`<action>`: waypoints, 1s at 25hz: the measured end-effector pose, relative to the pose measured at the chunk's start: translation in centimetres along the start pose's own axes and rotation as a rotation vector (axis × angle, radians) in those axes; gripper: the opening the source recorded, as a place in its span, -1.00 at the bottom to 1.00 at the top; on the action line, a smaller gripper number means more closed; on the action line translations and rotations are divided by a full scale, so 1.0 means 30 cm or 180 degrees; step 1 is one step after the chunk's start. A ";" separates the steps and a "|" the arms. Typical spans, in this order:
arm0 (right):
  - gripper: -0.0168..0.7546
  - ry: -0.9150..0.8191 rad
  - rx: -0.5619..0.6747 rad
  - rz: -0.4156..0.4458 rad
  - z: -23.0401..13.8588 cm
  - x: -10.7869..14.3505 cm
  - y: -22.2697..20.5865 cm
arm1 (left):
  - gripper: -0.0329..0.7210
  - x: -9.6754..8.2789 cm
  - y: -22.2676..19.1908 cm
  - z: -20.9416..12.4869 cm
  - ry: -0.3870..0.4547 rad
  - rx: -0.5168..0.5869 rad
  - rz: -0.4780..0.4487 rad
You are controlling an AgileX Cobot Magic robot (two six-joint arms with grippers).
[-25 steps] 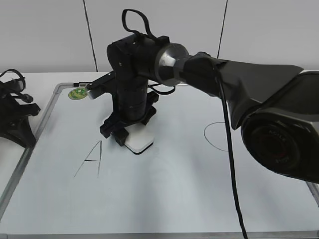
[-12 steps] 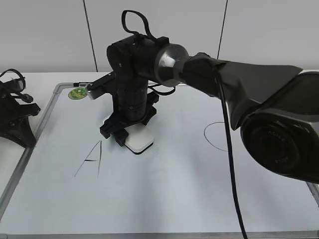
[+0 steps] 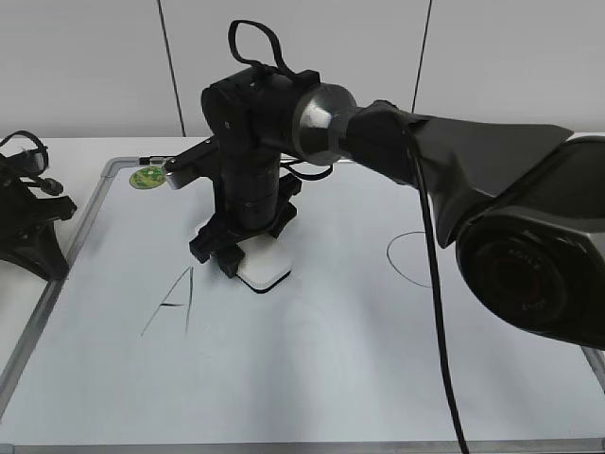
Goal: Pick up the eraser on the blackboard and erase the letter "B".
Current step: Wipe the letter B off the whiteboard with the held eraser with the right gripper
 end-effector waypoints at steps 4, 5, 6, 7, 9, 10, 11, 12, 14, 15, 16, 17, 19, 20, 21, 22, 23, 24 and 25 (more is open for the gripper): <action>0.41 0.0010 0.0002 -0.0016 0.000 0.002 0.000 | -0.84 0.000 0.000 0.000 0.0000 0.0000 0.0000; 0.41 0.0011 0.0002 -0.0018 0.000 0.002 0.000 | -0.84 0.000 0.000 0.000 0.0000 0.0000 0.0000; 0.41 0.0004 0.0004 -0.0025 -0.001 -0.004 0.000 | -0.84 0.000 0.000 0.000 0.0000 0.0000 0.0000; 0.41 -0.0002 0.0005 -0.0026 -0.001 -0.007 0.000 | -0.84 0.000 0.000 0.000 0.0000 0.0000 0.0000; 0.41 -0.0029 0.0005 -0.0020 -0.004 -0.018 -0.001 | -0.84 0.000 0.000 0.000 0.0000 0.0000 0.0000; 0.41 -0.0041 0.0004 -0.0010 -0.004 -0.021 -0.001 | -0.84 0.000 0.000 0.000 0.0000 0.0000 0.0000; 0.41 -0.0060 0.0003 0.0000 -0.005 -0.027 -0.001 | -0.84 0.000 0.000 0.000 0.0000 0.0000 0.0000; 0.41 -0.0076 0.0003 0.0003 -0.007 -0.034 -0.002 | -0.84 0.000 0.000 0.000 0.0000 0.0000 0.0000; 0.41 -0.0121 0.0006 0.0000 -0.012 -0.056 -0.003 | -0.84 0.000 0.000 0.000 0.0000 0.0000 0.0000; 0.41 -0.0153 0.0008 -0.0005 -0.015 -0.070 -0.003 | -0.84 0.000 0.000 0.001 0.0000 -0.0006 0.0001; 0.41 -0.0192 0.0016 -0.0011 -0.020 -0.087 -0.004 | -0.84 0.000 0.000 0.001 0.0000 -0.0006 0.0001; 0.41 -0.0214 0.0018 -0.0016 -0.023 -0.100 -0.004 | -0.84 0.000 0.000 0.001 0.0000 -0.0006 0.0001; 0.41 -0.0276 0.0030 -0.0035 -0.031 -0.125 -0.005 | -0.84 0.000 0.000 0.001 0.0000 -0.0006 0.0001; 0.41 -0.0304 0.0030 -0.0038 -0.032 -0.132 -0.006 | -0.84 0.000 0.000 0.001 0.0000 -0.0010 0.0002; 0.41 -0.0328 0.0033 -0.0047 -0.035 -0.141 -0.006 | -0.84 0.000 0.000 0.001 0.0000 -0.0010 0.0002; 0.41 -0.0349 0.0034 -0.0050 -0.037 -0.148 -0.006 | -0.84 0.000 0.000 0.001 0.0000 -0.0012 0.0003; 0.41 -0.0362 0.0037 -0.0064 -0.038 -0.153 -0.006 | -0.84 0.000 0.000 0.001 0.0000 -0.0012 0.0003; 0.41 -0.0373 0.0047 -0.0089 -0.040 -0.159 -0.006 | -0.84 0.000 0.000 0.002 0.0000 -0.0018 0.0004; 0.41 -0.0389 0.0055 -0.0122 -0.043 -0.166 -0.006 | -0.84 0.000 0.000 0.002 0.0000 -0.0017 0.0004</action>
Point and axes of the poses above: a point on each arm's last joint axis where the gripper is mounted, y pointing back along that axis away from the gripper, x along the wrist's bending axis when the last joint is at zero, z = x × y, the point moved 2 cm from there along -y, pointing out along that axis toward the gripper, and after that the axes turned 3 degrees about y, right-handed, at the moved point
